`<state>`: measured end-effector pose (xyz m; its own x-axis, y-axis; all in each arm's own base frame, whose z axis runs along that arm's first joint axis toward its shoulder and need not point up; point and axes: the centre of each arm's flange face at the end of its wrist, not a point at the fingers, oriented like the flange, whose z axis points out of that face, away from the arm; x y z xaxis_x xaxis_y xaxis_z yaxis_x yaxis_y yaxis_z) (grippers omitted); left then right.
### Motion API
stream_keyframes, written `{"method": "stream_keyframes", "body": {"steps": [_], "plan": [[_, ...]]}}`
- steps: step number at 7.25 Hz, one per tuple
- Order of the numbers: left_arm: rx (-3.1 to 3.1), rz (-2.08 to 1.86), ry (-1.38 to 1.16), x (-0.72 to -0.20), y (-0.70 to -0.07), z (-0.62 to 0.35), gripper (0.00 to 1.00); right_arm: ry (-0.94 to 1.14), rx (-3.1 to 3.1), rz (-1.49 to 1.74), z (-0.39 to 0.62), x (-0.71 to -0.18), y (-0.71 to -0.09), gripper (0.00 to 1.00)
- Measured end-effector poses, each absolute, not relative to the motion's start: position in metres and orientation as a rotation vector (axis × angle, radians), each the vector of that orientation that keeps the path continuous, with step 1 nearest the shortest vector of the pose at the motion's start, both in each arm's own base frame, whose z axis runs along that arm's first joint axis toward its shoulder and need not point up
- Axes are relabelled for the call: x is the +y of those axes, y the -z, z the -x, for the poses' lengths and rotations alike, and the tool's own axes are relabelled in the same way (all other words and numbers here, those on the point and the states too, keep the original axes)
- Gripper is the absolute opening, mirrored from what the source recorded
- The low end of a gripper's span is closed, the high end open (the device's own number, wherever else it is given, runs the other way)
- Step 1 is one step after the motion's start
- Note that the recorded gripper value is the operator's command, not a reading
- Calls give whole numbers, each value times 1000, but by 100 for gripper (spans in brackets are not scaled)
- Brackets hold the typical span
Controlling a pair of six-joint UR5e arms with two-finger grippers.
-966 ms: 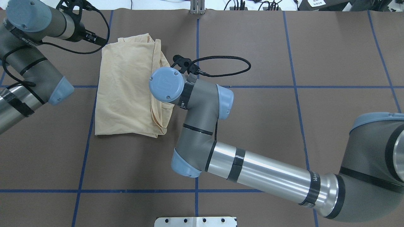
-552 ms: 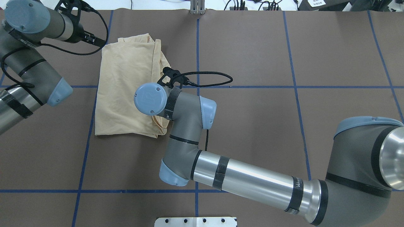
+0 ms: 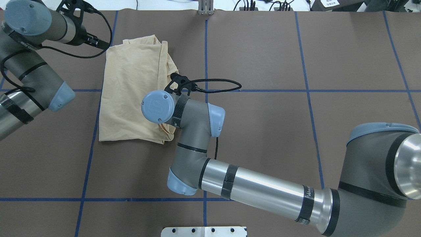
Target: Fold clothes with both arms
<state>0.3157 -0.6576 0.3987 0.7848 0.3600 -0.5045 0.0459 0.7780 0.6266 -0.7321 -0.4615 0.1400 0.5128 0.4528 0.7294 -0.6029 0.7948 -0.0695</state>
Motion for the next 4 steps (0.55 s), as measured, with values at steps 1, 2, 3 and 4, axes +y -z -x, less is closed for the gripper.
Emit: {"method": "stream_keyframes", "body": {"steps": [1,2,3,4], "plan": [[657,-667,-184,-658,-399,-316,100,-637,-814,-202,734,-459,-139,0],[657,-667,-184,-658,-399,-316,100,-636,-816,-201,735,-457,-137,0],[656,-667,-184,-658,-399,-316,100,-633,-816,-201,735,-457,-137,0],[657,-667,-184,-657,-399,-316,100,-626,-817,-205,733,-458,-137,0]]}}
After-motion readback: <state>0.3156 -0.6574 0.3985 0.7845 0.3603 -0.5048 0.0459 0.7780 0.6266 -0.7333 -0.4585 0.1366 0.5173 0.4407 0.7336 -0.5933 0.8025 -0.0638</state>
